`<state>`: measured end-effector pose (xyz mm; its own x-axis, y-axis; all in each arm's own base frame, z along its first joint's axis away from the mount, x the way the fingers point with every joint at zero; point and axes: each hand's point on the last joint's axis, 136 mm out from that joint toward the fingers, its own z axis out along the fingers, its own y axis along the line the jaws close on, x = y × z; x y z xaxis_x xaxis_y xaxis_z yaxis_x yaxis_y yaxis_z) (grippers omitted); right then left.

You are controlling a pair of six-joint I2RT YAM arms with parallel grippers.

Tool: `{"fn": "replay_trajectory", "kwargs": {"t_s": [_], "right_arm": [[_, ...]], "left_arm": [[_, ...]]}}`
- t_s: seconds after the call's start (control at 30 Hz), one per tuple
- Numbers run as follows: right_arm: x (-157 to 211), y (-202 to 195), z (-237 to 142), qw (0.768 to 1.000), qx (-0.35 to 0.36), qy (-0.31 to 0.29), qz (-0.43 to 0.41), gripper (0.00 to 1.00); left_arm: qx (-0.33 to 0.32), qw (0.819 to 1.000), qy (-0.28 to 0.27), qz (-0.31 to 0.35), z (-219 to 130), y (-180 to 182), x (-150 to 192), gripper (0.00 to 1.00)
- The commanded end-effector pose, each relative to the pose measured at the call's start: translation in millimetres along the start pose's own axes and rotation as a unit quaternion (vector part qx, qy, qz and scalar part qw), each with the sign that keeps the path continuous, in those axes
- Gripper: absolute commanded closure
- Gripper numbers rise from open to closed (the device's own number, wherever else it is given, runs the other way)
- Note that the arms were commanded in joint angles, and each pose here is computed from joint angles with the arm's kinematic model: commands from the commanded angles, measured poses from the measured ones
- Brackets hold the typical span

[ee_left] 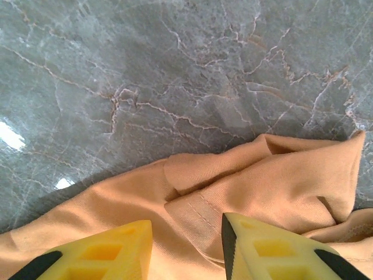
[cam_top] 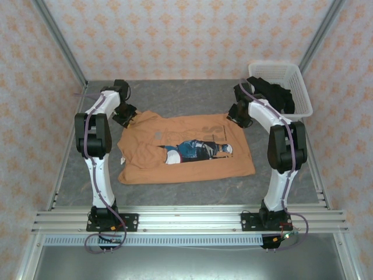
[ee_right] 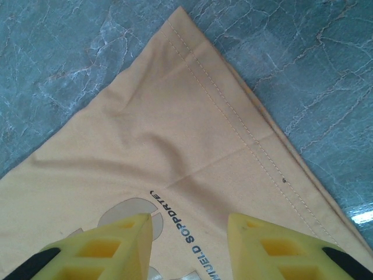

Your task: Fold and stack the t-shirts

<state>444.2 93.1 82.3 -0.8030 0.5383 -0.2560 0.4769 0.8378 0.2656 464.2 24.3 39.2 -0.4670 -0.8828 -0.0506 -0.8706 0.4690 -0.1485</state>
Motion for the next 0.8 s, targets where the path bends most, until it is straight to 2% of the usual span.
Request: {"fn": "replay_trajectory", "kwargs": {"t_s": [0.0,0.43,0.77], "right_arm": [[-4.7,-4.7,-1.3,1.000,0.014,-0.002,0.010,0.60],[-0.5,-8.2,-3.1,1.000,0.014,-0.001,0.010,0.61],[-6.2,-1.8,-2.8,1.000,0.008,-0.005,0.012,0.63]], "left_arm": [[-0.016,1.000,0.006,0.001,7.3,4.1,2.2,0.62],[-0.013,1.000,0.005,0.003,14.8,-1.5,-0.9,0.78],[0.000,1.000,-0.015,0.009,-10.2,-10.7,-9.0,0.96]]}}
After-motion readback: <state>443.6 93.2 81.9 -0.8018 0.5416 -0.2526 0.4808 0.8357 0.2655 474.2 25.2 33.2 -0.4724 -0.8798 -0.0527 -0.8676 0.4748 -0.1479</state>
